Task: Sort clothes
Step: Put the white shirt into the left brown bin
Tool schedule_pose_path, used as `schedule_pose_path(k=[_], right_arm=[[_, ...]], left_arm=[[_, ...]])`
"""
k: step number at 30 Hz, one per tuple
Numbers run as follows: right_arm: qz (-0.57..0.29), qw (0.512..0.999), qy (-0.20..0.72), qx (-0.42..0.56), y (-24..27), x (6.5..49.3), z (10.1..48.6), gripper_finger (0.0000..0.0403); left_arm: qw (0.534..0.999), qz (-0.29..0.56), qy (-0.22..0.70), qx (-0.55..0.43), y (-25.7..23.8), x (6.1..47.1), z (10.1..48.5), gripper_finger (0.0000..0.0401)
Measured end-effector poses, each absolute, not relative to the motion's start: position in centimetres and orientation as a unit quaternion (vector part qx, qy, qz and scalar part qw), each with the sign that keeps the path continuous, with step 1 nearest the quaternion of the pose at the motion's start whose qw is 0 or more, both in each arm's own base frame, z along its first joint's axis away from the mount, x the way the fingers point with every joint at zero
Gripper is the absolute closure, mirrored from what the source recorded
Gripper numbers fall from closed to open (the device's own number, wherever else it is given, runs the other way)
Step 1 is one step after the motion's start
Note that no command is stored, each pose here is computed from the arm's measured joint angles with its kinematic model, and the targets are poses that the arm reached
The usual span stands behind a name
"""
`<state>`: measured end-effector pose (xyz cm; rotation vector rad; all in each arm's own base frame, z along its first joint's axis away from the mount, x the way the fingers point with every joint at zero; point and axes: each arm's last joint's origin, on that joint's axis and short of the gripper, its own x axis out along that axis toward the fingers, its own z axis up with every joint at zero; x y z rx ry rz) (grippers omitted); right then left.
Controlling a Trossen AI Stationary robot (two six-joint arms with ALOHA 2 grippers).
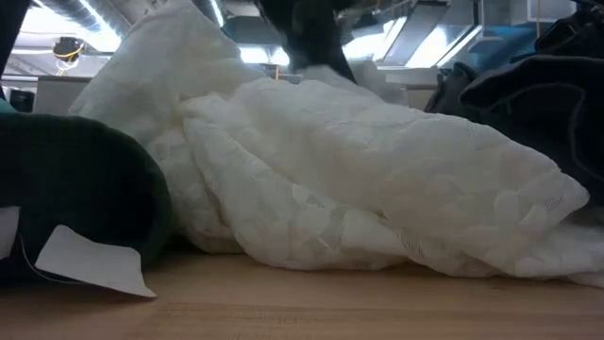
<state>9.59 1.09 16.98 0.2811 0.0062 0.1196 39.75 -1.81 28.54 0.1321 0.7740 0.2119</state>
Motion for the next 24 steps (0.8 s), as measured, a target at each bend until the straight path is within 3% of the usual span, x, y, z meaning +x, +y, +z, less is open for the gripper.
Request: schedule_pose_path(k=[24], right_arm=[[0.052,0.989,0.000,0.141,1.0,9.6,17.0,0.0194]], left_arm=[[0.949,0.245,0.099,0.170,2.6,28.8,45.0,0.0400]])
